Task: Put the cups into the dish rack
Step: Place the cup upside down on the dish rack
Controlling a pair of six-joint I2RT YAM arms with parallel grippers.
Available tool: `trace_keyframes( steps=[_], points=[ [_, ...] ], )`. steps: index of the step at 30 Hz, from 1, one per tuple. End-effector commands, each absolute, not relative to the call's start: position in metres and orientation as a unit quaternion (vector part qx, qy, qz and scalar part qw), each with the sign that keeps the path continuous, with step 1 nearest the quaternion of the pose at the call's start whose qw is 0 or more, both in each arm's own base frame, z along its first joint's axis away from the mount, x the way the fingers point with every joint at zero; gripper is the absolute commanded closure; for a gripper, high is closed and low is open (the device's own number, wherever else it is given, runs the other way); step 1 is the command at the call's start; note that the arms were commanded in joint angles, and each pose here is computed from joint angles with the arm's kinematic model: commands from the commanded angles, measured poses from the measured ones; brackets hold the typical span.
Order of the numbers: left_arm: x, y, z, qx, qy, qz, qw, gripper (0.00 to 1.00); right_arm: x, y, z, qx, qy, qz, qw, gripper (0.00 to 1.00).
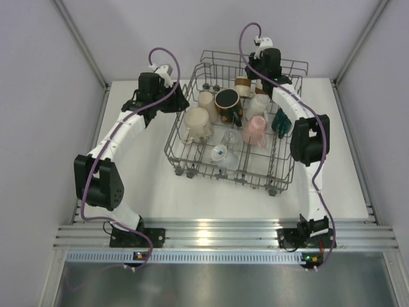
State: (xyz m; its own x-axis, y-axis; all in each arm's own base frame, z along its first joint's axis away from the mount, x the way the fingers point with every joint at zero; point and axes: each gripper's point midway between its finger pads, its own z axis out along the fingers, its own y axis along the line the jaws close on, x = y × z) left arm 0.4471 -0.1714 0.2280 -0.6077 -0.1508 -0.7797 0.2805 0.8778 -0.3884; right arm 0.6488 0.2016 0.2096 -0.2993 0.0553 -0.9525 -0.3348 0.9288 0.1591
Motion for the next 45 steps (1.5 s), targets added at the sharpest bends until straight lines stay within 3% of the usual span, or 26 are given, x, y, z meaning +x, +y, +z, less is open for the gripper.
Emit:
trace_keyframes(
  steps=[1, 11, 32, 45],
  points=[
    [0.442, -0.193, 0.293, 0.073, 0.812, -0.297, 0.496, 0.46, 0.655, 0.202, 0.221, -0.102, 0.781, 0.139, 0.600, 0.95],
    [0.442, -0.193, 0.291, 0.073, 0.812, -0.301, 0.494, 0.46, 0.651, 0.209, 0.198, -0.130, 0.800, 0.135, 0.570, 0.95],
    [0.443, -0.192, 0.281, 0.068, 0.816, -0.296, 0.491, 0.48, 0.611, 0.230, 0.218, -0.219, 0.784, 0.173, 0.555, 0.99],
    [0.443, -0.191, 0.279, 0.067, 0.817, -0.295, 0.491, 0.49, 0.588, 0.226, 0.182, -0.255, 0.822, 0.165, 0.481, 0.96]
  ],
)
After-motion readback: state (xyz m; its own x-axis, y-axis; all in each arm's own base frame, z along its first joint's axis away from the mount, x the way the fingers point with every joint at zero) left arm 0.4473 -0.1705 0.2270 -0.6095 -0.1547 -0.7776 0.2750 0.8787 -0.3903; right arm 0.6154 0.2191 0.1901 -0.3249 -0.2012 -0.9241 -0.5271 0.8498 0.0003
